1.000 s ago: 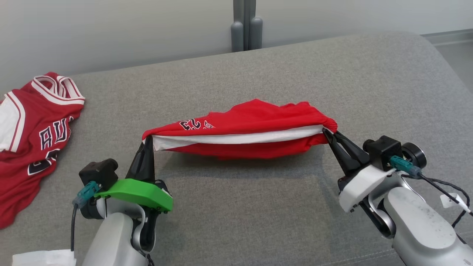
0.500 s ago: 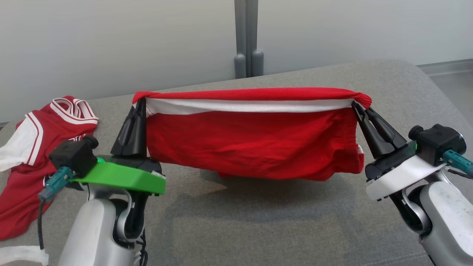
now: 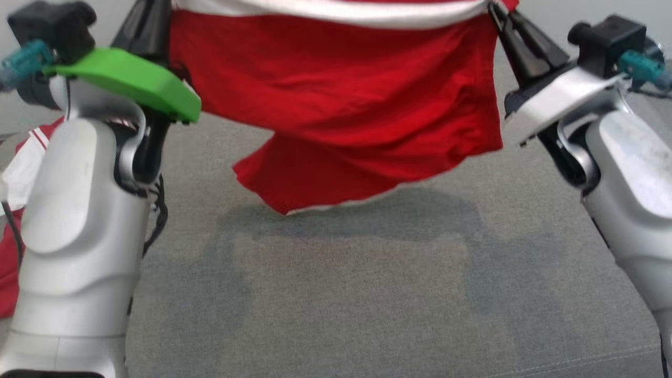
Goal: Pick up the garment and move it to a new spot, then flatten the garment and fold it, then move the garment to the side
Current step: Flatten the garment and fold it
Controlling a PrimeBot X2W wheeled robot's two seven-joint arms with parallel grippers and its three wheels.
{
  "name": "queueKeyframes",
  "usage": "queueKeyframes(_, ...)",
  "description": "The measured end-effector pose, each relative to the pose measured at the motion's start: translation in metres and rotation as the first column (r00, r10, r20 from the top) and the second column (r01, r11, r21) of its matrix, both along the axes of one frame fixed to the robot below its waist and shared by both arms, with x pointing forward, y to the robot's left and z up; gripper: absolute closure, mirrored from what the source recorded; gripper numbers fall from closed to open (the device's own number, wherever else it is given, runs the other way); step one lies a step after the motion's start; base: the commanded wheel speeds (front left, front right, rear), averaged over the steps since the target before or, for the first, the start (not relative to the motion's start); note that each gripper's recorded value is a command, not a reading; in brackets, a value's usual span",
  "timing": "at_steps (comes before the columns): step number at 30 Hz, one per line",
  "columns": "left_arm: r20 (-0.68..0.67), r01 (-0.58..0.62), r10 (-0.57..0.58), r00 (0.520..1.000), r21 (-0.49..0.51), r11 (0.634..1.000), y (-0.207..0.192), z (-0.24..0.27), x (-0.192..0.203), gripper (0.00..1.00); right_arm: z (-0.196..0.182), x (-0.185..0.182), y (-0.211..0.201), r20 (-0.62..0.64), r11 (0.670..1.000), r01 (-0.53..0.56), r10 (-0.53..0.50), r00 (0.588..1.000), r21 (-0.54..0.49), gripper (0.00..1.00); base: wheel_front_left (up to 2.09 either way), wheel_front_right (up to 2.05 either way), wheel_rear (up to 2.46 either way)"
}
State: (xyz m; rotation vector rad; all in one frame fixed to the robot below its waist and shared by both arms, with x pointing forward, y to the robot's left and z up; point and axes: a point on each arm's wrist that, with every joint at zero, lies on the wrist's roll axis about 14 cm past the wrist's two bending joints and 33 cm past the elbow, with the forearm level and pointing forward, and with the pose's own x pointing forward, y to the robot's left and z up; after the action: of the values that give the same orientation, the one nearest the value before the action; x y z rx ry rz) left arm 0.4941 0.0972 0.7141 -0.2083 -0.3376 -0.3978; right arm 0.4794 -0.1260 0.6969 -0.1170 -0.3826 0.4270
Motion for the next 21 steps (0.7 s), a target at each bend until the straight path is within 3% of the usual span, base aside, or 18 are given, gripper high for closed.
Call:
queueKeyframes(5,0.115,-0.054,0.053,0.992,0.009,0.998,0.005,0.044,0.034,1.0,0.037,0.043,-0.005,0.085,0.998,0.055,-0.053,0.995,-0.023,1.0,0.0,0.0,0.0)
queueKeyframes(9,0.153,-0.073,0.075,0.985,-0.017,0.997,0.004,0.046,0.052,1.0,0.038,0.068,-0.012,0.099,0.993,0.106,-0.101,0.99,-0.046,1.0,0.0,0.0,0.0)
queueKeyframes(13,0.05,-0.07,0.07,0.996,0.001,0.998,-0.001,-0.005,0.07,1.0,-0.004,0.086,-0.007,0.01,0.993,0.106,-0.106,0.994,-0.058,1.0,0.0,0.0,0.0)
queueKeyframes(17,-0.169,-0.052,0.052,0.984,0.008,0.999,-0.006,-0.11,0.072,1.0,-0.113,0.086,-0.006,-0.215,0.992,0.083,-0.102,0.971,-0.093,1.0,0.0,0.0,0.0)
queueKeyframes(21,-0.326,-0.035,0.033,0.945,-0.002,0.999,-0.01,-0.186,0.052,1.0,-0.174,0.069,0.003,-0.345,0.997,0.043,-0.064,0.936,-0.068,1.0,0.0,0.0,0.0)
